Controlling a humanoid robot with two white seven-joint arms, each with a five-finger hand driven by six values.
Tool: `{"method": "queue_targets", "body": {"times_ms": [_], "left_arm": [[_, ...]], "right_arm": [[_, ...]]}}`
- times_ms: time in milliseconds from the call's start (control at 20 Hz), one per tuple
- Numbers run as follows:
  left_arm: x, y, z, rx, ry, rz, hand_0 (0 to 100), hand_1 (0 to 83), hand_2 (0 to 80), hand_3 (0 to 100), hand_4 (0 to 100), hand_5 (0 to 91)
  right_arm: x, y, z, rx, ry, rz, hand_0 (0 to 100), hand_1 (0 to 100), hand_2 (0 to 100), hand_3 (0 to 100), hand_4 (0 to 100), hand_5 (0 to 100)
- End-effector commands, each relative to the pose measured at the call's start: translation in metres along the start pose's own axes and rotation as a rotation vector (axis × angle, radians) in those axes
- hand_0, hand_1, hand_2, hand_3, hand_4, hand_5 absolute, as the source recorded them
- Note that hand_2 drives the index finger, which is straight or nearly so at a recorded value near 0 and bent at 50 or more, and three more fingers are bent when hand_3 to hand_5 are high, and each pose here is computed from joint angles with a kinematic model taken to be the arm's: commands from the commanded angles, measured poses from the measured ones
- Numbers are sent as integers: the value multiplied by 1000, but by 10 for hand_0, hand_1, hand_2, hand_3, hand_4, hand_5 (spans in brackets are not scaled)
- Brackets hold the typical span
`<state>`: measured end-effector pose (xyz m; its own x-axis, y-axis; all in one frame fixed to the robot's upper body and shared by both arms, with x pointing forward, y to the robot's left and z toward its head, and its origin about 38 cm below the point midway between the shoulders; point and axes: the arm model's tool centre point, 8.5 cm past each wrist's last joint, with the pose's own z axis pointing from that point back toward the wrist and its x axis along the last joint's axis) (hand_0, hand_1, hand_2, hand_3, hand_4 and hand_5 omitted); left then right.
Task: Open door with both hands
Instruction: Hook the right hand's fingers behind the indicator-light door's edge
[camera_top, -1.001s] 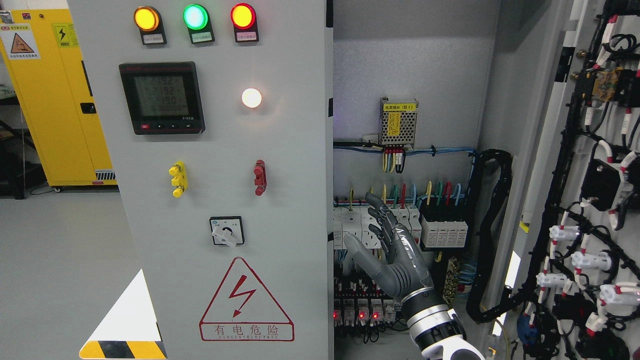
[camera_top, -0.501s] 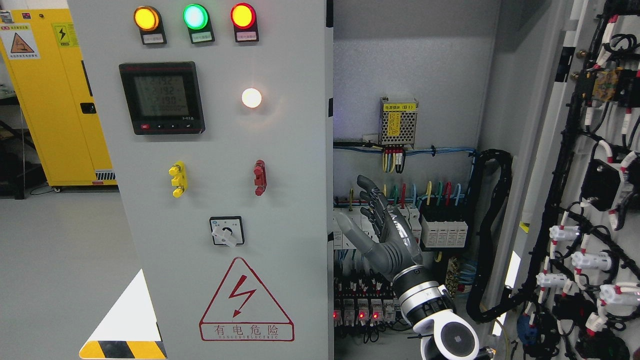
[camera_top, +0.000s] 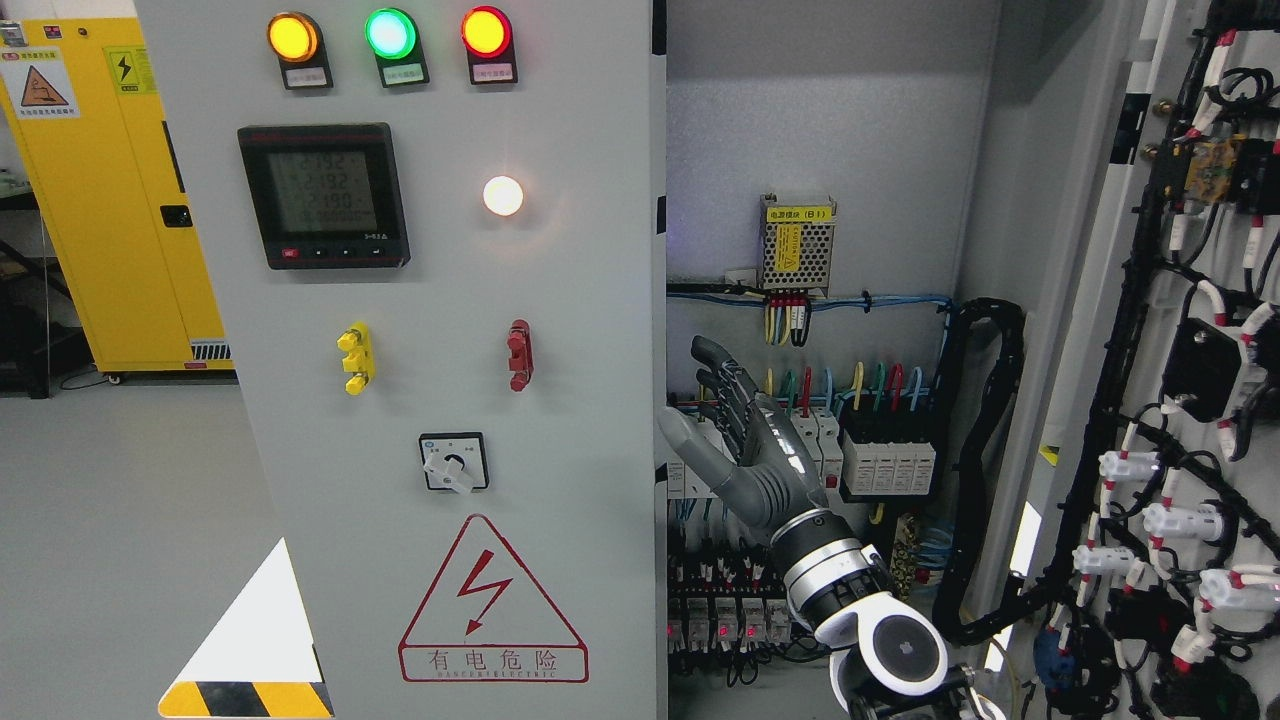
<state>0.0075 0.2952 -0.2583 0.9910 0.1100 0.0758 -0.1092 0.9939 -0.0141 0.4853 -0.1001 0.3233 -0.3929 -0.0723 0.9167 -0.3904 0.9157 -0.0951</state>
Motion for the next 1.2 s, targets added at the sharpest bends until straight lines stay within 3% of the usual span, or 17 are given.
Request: {"method": "queue_targets", "body": {"times_ms": [0, 300, 451, 701, 901, 1151], "left_arm": [[-13, 3, 2, 9, 32, 10, 120, 556, 0, 0, 0, 0], [-10, 0, 1, 4, 27, 6, 120, 556, 0, 0, 0, 0], [-8, -2, 0, -1, 22, 6, 120, 556, 0, 0, 0, 0], [-8, -3, 0, -1, 19, 5, 120, 556, 0, 0, 0, 0], [-6, -4, 0, -4, 15, 5, 120, 556, 0, 0, 0, 0], [-2, -4, 0, -5, 9, 3, 120, 556, 0, 0, 0, 0]], "right_arm": [[-5, -4, -8, 32, 25, -21, 0, 500, 40, 0, 0, 0], [-12, -18, -6, 6, 34, -84, 0, 500, 40, 0, 0, 0], [-12, -16, -6, 28, 50, -172, 0, 500, 40, 0, 0, 0], [-9, -12, -10, 97, 50, -177, 0, 500, 40, 0, 0, 0], [-13, -21, -11, 97, 57, -192, 0, 500, 40, 0, 0, 0], [-13, -22, -12, 186, 53, -206, 0, 500, 40, 0, 0, 0]]}}
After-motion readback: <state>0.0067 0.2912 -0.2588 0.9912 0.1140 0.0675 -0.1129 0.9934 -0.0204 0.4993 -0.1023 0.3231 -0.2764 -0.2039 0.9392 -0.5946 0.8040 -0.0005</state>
